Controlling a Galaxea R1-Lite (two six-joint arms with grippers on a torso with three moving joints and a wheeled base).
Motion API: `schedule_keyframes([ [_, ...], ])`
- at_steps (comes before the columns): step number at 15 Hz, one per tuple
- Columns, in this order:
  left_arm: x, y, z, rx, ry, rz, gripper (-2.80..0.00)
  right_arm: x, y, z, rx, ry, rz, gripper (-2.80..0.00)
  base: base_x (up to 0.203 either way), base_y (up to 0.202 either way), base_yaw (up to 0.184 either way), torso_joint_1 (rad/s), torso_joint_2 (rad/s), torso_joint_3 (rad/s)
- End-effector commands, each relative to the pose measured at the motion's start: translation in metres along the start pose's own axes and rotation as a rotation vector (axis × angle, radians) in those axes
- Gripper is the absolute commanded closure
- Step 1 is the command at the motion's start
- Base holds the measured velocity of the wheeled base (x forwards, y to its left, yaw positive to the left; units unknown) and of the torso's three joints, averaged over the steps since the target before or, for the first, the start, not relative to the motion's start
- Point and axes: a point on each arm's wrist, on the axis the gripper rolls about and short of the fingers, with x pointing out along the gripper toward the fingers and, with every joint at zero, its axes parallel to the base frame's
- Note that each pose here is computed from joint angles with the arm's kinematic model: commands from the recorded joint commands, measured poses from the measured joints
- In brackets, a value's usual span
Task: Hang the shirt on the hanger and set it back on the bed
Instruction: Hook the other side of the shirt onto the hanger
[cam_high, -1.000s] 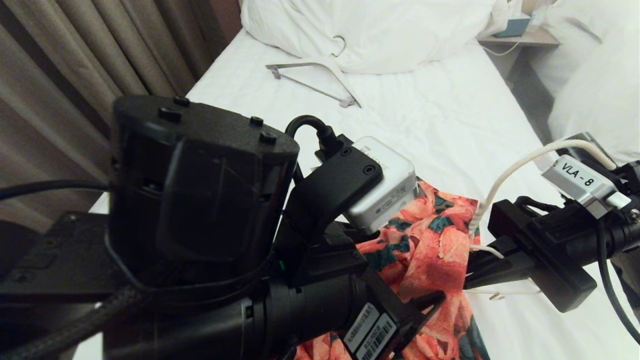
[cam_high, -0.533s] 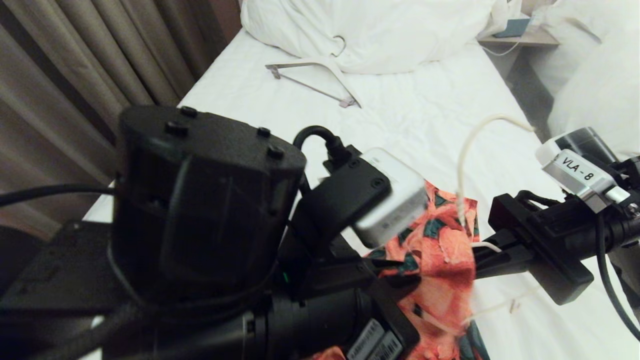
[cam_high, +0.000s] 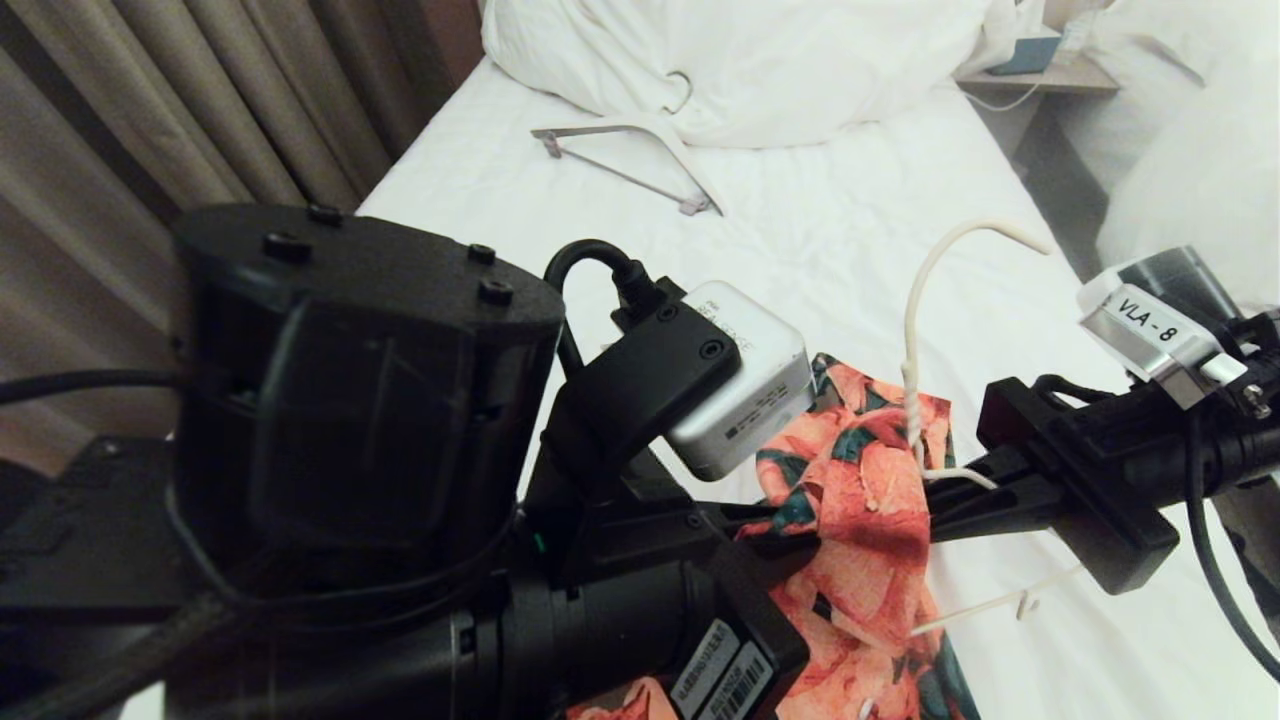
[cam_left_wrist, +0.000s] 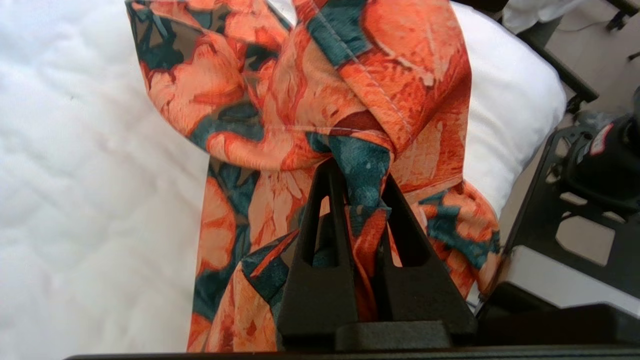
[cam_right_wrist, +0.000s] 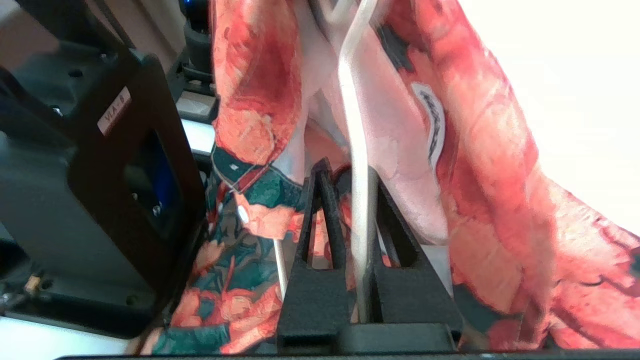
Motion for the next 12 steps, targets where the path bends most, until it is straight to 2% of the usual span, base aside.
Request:
schedule_keyframes([
  [1,-0.003,0.001,0.002,-0.002,-0.010,0.005,0.00,-0.001,0.005,0.002,-0.008,-0.005,0.002,-2.80,0.000,0.000,0.000,0.000,0.00,0.000],
  [4,-0.004,0.002,0.006,-0.006,-0.027,0.007,0.00,-0.004,0.008,0.009,0.002,-0.007,-0.001,-2.80,0.000,0.000,0.000,0.000,0.00,0.000],
  [6,-0.009,0.003,0.008,-0.016,-0.050,0.007,0.00,-0.014,0.020,0.025,0.095,-0.008,-0.028,-2.80,0.000,0.000,0.000,0.000,0.00,0.000],
  [7,-0.011,0.004,0.010,-0.037,-0.074,0.009,0.00,-0.023,0.026,0.032,0.156,-0.008,-0.061,-2.80,0.000,0.000,0.000,0.000,0.00,0.000],
  [8,-0.013,0.004,0.012,-0.055,-0.095,0.012,0.00,-0.032,0.031,0.036,0.187,-0.003,-0.101,-2.80,0.000,0.000,0.000,0.000,0.00,0.000],
  [10,-0.016,0.007,0.015,-0.074,-0.121,0.024,0.00,-0.047,0.038,0.037,0.249,0.069,-0.226,-2.80,0.000,0.000,0.000,0.000,0.00,0.000],
  [12,-0.018,0.012,0.018,-0.106,-0.145,0.045,0.00,-0.055,0.048,0.040,0.328,0.084,-0.292,-2.80,0.000,0.000,0.000,0.000,0.00,0.000],
])
